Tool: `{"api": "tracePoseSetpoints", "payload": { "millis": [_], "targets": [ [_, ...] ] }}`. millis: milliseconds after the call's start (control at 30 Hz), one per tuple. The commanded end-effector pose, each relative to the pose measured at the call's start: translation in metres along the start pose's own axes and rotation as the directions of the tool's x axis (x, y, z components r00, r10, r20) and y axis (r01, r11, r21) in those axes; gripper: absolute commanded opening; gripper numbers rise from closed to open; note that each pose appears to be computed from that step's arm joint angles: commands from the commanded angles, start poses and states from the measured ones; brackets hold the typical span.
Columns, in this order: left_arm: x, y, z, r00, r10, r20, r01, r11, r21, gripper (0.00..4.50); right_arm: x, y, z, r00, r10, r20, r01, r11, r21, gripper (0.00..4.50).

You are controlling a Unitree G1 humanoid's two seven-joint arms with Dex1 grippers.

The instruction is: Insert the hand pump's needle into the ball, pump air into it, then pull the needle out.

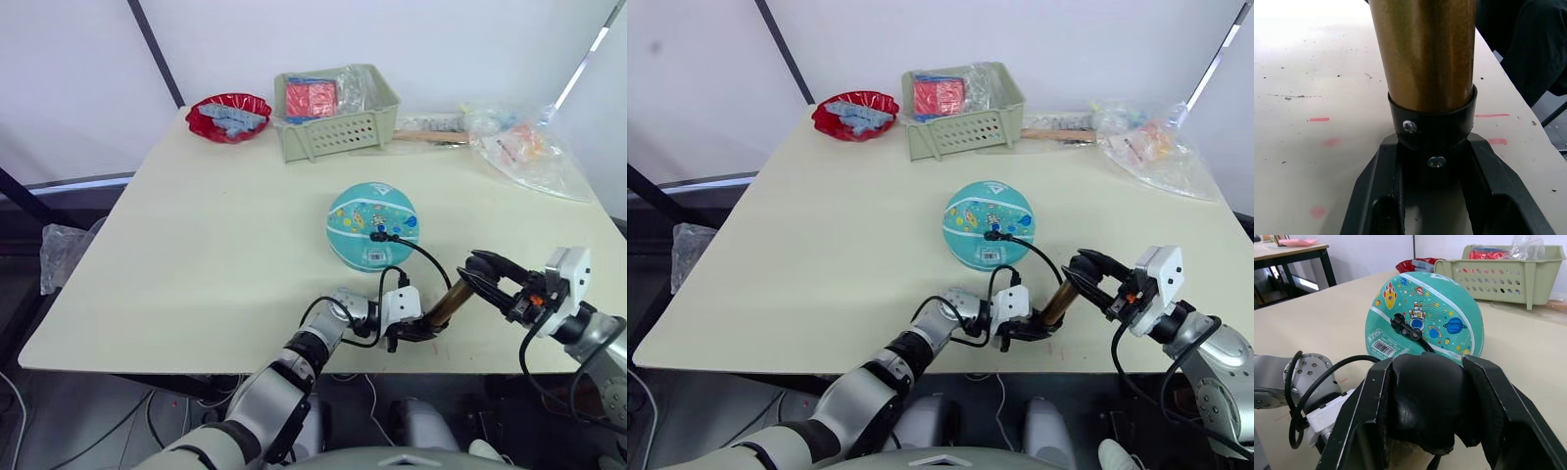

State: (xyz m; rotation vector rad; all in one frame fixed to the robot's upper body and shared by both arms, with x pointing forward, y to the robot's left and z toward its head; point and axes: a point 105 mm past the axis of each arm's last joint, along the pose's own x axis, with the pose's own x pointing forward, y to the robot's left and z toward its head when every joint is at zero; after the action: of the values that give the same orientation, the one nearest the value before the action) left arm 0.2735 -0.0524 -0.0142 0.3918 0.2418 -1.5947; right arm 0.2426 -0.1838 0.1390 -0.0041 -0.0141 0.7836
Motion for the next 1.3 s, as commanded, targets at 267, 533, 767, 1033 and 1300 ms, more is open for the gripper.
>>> {"api": "tracePoseSetpoints", "payload": {
  "millis": [267,533,767,1033,1300],
  "targets": [
    [0.004,-0.029,-0.038,0.989,-0.097,-0.114,0.086,0.991,-0.101,1.03,-0.014,-0.005,0.088,0.979,0.102,0.178,-0.086,0.992,-0.094,1.65],
    [0.003,-0.026,-0.037,0.989,-0.088,-0.115,0.076,0.992,-0.103,1.03,-0.024,-0.019,0.143,0.971,0.104,0.215,-0.066,0.982,-0.176,1.65],
    [0.002,-0.026,-0.037,0.989,-0.088,-0.116,0.076,0.992,-0.102,1.03,-0.028,-0.018,0.178,0.953,0.113,0.282,-0.053,0.976,-0.210,1.65],
    [0.004,-0.026,-0.036,0.990,-0.088,-0.112,0.077,0.992,-0.098,1.03,-0.020,-0.017,0.130,0.986,0.093,0.135,-0.072,0.986,-0.153,1.65],
    [0.004,-0.025,-0.035,0.990,-0.082,-0.113,0.071,0.993,-0.098,1.03,-0.016,-0.014,0.051,0.998,0.052,-0.030,-0.054,0.997,-0.055,1.65]
  ]
}}
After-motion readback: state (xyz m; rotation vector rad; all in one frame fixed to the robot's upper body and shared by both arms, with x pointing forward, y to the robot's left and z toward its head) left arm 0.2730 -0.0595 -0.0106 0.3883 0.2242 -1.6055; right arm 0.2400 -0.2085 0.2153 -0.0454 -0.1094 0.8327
